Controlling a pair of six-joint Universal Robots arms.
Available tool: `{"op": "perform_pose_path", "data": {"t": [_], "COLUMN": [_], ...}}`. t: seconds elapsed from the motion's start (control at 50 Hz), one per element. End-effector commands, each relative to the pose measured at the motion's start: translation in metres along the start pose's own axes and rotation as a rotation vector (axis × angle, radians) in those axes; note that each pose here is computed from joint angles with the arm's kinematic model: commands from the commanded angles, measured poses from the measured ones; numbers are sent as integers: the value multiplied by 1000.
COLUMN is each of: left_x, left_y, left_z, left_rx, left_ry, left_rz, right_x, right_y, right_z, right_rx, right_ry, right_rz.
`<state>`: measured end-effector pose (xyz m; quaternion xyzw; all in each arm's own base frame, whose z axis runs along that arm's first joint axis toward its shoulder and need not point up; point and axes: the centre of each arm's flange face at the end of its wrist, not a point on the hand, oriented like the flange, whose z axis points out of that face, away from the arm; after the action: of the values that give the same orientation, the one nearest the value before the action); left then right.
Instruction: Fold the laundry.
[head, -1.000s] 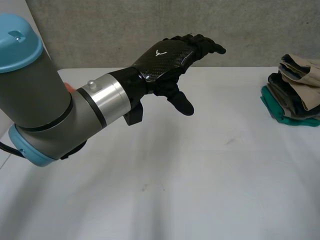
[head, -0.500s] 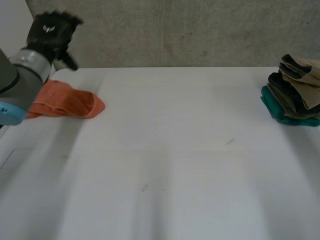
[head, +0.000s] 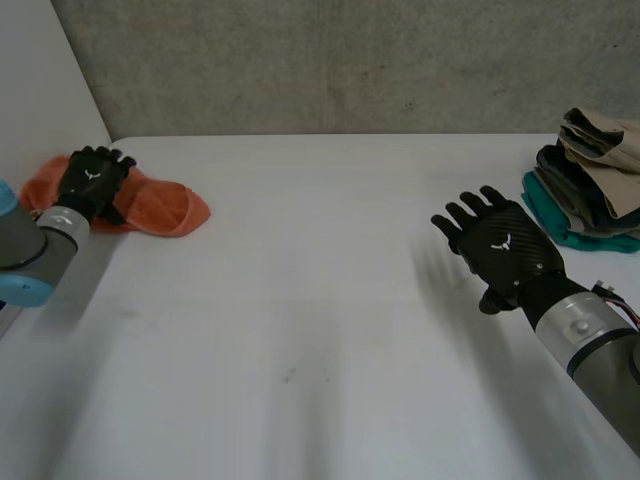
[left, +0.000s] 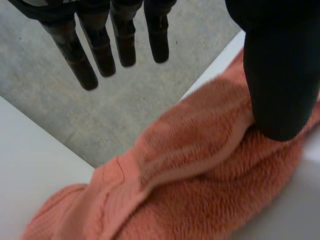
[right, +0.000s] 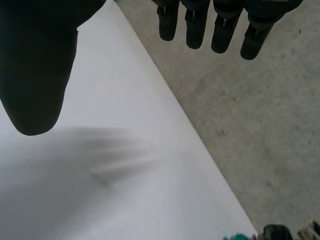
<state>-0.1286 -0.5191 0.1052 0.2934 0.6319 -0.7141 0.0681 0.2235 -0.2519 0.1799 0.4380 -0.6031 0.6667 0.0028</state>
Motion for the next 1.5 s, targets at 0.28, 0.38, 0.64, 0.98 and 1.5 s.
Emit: {"op": "perform_pose_path", "data": {"t": [0.28,0.38,0.64,0.98,1.5], "left_x": [22,16,77,168,117], "left_y": [-21,-83,-275,-260,-287], "left_z": [-1,-22,-143,-208,-223], "left_rx": [24,94,390,103,151], "left_ry": [33,-35,189,384,179], "left_rz": [52,83,-332,-243,-183], "right_x": [0,4,10,21,-1], "right_y": [6,2,-5,-9,-42], "right_z": [-9,-11,-15,9,70], "right_rx": [-48,-37,-31,-131,23], "right_ry": [36,55,94,-196,-63], "right_rz": [16,10,11,776,571]}}
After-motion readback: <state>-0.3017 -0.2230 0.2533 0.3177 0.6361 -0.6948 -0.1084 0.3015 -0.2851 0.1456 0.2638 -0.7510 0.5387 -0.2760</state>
